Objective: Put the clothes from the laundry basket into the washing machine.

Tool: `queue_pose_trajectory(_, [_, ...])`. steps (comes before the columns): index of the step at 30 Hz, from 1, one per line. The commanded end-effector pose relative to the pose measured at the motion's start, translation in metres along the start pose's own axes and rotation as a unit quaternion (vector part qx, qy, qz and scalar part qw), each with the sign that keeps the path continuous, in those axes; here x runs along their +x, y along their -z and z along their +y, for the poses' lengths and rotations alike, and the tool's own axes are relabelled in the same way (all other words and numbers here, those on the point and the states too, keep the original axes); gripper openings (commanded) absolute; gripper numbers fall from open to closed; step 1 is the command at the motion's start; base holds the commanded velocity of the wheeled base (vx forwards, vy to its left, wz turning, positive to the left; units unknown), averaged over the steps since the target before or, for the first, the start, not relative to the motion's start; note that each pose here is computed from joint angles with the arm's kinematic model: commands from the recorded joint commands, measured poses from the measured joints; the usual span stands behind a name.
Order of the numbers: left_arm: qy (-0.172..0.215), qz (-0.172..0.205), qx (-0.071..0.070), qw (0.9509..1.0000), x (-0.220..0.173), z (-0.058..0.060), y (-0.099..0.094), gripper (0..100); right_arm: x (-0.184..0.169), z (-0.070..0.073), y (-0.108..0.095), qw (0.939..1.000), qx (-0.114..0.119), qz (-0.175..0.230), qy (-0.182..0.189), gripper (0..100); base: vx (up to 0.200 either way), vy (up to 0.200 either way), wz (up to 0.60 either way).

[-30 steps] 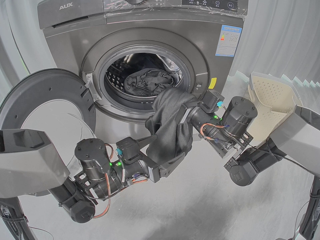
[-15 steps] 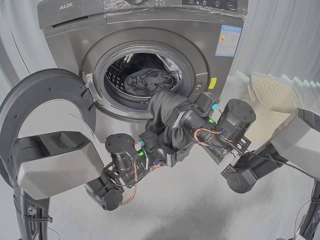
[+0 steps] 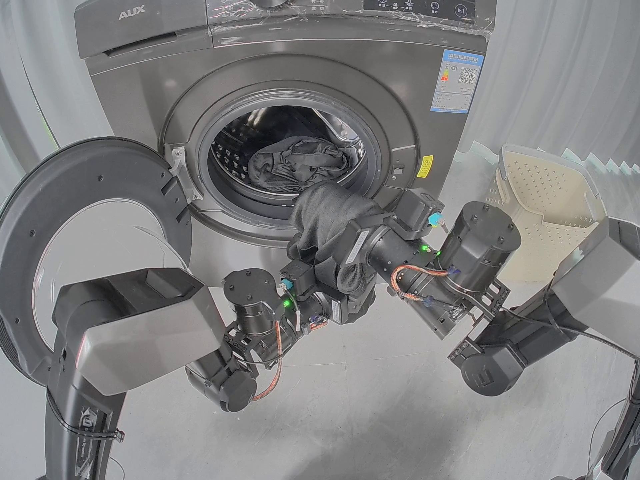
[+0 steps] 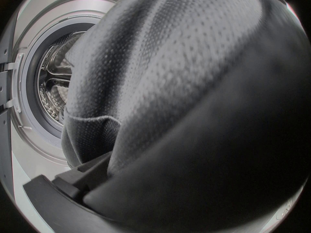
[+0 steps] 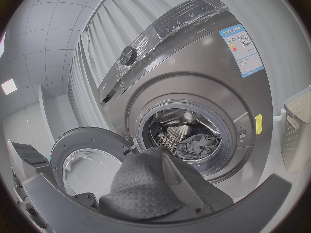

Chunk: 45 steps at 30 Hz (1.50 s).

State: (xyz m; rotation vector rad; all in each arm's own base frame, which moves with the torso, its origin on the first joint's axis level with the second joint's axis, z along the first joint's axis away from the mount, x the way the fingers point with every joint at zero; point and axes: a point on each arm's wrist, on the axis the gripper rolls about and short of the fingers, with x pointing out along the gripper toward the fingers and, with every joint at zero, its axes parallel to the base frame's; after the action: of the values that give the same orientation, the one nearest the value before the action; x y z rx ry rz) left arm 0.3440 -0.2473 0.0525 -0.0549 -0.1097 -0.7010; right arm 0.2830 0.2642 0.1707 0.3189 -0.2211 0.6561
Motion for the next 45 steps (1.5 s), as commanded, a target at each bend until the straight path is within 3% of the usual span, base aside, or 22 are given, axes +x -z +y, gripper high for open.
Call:
queue_pose_trajectory(1, [-0.001,0.002,-0.001,1.0000,0.000,0.000,0.003,0,-0.001,0.002,-0.001,1.0000,0.002,0.000,-0.003,0,0.000,0.000,0.00])
queue_pose_trajectory(9, [-0.011,-0.011,-0.002,0.9999,-0.001,0.001,-0.009,0,-0.002,-0.001,-0.010,0.9998,0.008,-0.016,0.010,0,0.000,0.000,0.00])
queue_pose_trajectory(17, [-0.018,-0.052,-0.009,0.9985,-0.017,-0.001,-0.059,0,-0.014,-0.013,-0.033,0.9993,0.000,-0.030,0.024,0,0.000,0.000,0.00])
queue_pose_trajectory(24, [-0.021,-0.070,-0.011,0.9972,-0.026,-0.001,-0.079,0,-0.025,-0.017,-0.020,0.9995,-0.003,0.001,0.031,0,0.000,0.000,0.00])
queue_pose_trajectory(33, [-0.019,-0.080,-0.011,0.9965,-0.040,-0.003,-0.097,0,-0.028,-0.027,0.015,0.9974,-0.017,0.055,0.042,0,0.000,0.000,0.00])
queue_pose_trajectory(45, [-0.034,-0.083,-0.022,0.9957,-0.047,-0.001,-0.102,0,-0.029,-0.018,0.019,0.9978,-0.013,0.061,0.020,0,0.000,0.000,0.00])
